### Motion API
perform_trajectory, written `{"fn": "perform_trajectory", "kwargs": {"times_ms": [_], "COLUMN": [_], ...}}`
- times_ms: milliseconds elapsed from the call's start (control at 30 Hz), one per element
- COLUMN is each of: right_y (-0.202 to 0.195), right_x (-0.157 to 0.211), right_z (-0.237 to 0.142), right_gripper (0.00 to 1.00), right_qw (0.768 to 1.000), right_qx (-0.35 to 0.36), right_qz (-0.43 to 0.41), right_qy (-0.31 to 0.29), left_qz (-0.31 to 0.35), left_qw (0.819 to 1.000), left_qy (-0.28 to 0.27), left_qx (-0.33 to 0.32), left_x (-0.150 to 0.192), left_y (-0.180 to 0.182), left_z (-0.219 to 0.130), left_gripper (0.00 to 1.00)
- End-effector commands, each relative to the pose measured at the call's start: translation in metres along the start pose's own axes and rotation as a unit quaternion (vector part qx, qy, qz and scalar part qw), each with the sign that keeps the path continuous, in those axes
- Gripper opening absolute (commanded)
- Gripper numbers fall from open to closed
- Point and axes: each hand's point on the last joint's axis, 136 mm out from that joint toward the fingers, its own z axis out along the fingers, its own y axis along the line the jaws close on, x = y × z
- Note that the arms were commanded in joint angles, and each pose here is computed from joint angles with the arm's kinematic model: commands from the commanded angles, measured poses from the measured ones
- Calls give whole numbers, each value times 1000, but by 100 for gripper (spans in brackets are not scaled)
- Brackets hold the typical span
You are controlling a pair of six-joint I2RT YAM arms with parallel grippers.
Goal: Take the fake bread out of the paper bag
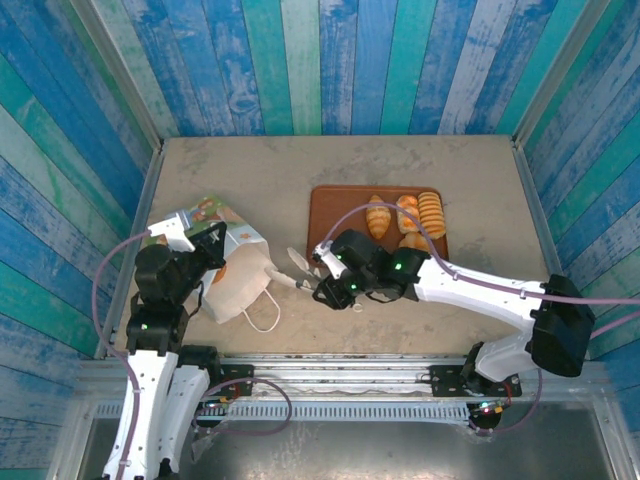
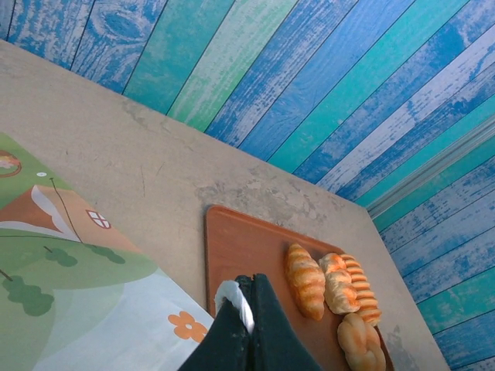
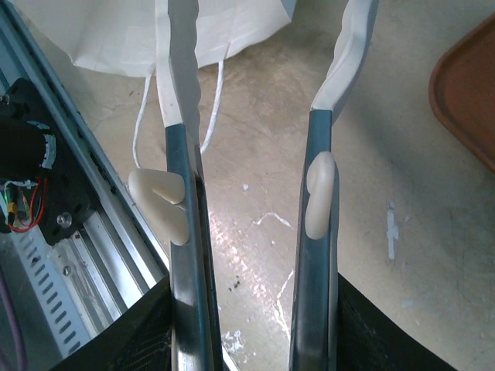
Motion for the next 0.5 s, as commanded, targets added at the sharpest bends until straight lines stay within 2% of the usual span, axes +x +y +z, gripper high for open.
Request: {"fn": "perform_trajectory", "kwargs": {"times_ms": [0,233,467], "right_y": [10,15,42], "right_x": [-19,-18,-24], "right_z": [0,12,25], "right_gripper": [47,47,47], "right_qw": [999,999,999], "right_qx": [-11,-20,-26], "right_qz": [-18,-15,-42], "right_qy": [-26,-23,-23], "left_qz": [11,11,-1], "left_qw": [1000,998,998], "left_qy": [-27,-43,-46], "left_qx": [6,-34,-47], "left_x": [-17,-18,-18], "left_y": [-10,5,11], "left_z": [-7,-15,-13], "left_gripper": [0,0,0]}}
